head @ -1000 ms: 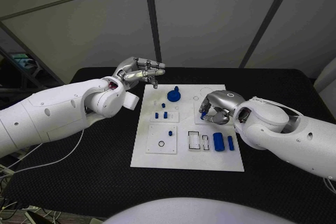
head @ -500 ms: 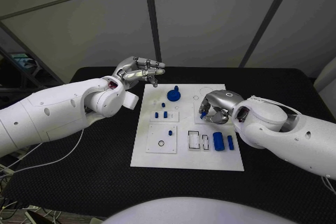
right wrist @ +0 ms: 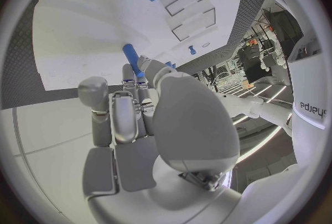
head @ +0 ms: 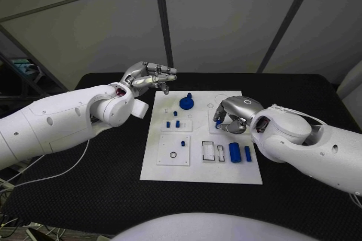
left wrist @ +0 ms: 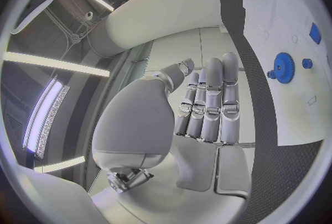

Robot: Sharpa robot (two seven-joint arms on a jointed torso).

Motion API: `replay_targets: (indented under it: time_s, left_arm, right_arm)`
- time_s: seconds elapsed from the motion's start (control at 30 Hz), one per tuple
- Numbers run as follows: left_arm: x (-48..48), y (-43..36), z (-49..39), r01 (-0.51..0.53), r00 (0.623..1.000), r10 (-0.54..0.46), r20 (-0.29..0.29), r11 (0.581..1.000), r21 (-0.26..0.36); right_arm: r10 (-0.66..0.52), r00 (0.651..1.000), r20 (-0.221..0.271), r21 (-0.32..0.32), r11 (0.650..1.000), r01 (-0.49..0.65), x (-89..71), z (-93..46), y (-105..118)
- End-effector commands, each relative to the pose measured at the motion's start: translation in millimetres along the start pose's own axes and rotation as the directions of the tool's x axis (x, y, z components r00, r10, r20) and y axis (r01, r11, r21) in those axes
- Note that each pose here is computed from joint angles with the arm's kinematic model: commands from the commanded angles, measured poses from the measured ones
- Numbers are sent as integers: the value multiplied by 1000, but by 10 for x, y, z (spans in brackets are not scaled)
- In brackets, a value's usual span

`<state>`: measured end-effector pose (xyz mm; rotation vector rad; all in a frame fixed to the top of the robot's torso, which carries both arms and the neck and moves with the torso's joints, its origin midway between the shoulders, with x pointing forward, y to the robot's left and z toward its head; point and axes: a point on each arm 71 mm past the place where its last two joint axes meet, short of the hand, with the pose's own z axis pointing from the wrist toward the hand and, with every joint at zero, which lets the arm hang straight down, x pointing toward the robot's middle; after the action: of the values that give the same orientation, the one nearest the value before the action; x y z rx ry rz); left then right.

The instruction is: Assemble the parts on the task board

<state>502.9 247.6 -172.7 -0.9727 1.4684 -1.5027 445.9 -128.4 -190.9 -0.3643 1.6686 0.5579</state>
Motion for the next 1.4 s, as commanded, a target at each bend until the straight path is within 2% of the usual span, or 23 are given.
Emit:
replay_targets:
  time_s: [0.03, 0.33, 0.6, 0.8, 1.03, 1.4]
  left_arm:
    - [5, -8, 8, 5, 1000, -5, -9, 1000, 2]
    - [9, -5, 15, 5, 1000, -5, -8, 1000, 1]
    - [15, -3, 21, 5, 1000, -5, -8, 1000, 1]
    - [29, -1, 31, 7, 1000, -7, -12, 1000, 2]
    - [50, 2, 46, 9, 1000, -9, -17, 1000, 1]
    - [71, 5, 60, 12, 1000, -12, -23, 1000, 1]
  right_arm:
    - [33, 995, 90, -31, 999, -30, -101, -50, 90]
    - [81, 988, 130, -127, 990, -64, -202, -154, 432]
    - [122, 986, 117, -205, 974, -96, -197, -72, 738]
    - [140, 988, 66, -249, 961, -120, -89, 19, 932]
    - [131, 991, -18, -281, 951, -131, 167, 64, 1098]
    - [121, 989, -83, -289, 947, -140, 382, 90, 1164]
